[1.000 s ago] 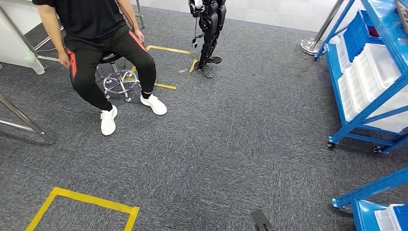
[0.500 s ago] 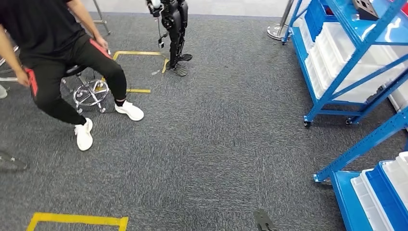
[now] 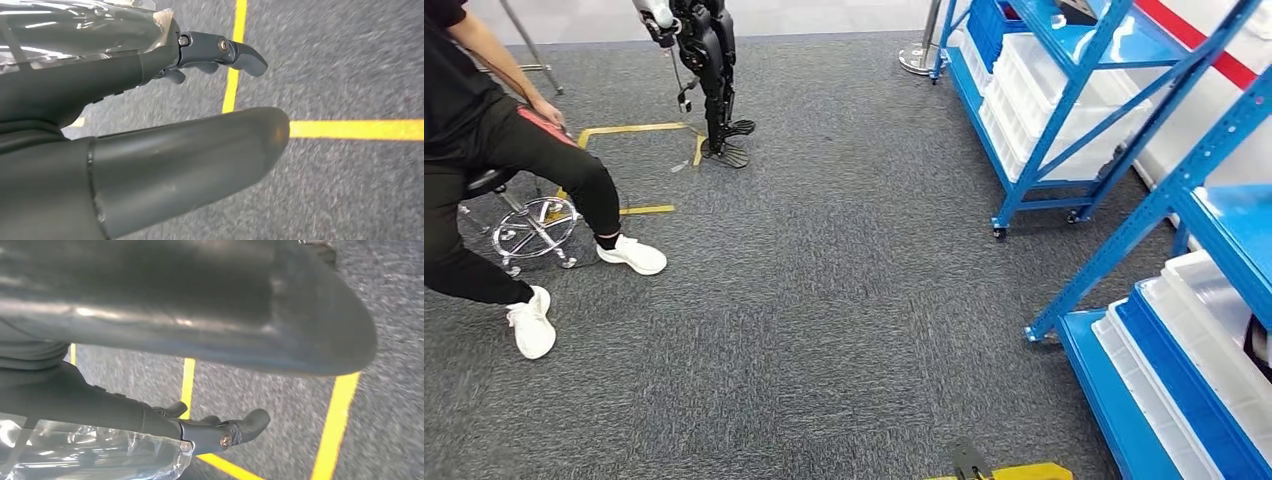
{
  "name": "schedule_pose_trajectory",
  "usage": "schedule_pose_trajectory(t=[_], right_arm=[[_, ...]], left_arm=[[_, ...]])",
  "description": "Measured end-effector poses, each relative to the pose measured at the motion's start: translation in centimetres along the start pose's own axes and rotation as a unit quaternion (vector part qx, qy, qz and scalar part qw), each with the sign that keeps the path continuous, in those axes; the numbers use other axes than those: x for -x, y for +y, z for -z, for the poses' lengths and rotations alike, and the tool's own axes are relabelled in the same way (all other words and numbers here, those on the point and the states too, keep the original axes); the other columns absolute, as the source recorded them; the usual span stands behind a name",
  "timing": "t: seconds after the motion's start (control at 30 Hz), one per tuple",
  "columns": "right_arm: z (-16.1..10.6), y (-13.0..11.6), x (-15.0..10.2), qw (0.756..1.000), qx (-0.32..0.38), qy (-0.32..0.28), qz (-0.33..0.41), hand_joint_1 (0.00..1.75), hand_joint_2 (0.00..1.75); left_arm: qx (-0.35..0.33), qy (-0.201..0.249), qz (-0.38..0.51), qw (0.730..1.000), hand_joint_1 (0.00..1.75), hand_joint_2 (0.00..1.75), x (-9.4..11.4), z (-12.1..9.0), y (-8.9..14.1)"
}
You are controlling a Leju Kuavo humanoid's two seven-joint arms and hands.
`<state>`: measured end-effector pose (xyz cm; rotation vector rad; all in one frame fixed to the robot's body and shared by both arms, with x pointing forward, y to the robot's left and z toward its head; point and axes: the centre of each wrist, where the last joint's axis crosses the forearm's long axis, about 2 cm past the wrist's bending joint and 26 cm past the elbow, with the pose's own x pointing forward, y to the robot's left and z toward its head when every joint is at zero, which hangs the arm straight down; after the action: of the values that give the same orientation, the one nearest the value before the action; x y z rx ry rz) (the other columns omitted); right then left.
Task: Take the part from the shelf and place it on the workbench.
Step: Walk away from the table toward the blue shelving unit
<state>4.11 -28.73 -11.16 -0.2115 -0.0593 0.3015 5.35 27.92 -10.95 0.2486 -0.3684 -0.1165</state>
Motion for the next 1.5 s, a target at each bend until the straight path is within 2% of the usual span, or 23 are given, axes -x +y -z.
schedule_pose_trajectory(t=[0.37, 1.5], right_arm=[[-0.07, 0.10, -0.56, 1.000, -0.001, -0.004, 0.000, 0.00, 0.00], [-0.01, -0.01, -0.17, 1.000, -0.001, 0.000, 0.002, 0.00, 0.00]], left_arm=[[-0.004, 0.002, 0.002, 1.000, 0.00, 0.00, 0.01, 0.07, 0.25], [-0.002, -0.003, 0.014, 1.000, 0.00, 0.00, -0.32, 0.11, 0.13]])
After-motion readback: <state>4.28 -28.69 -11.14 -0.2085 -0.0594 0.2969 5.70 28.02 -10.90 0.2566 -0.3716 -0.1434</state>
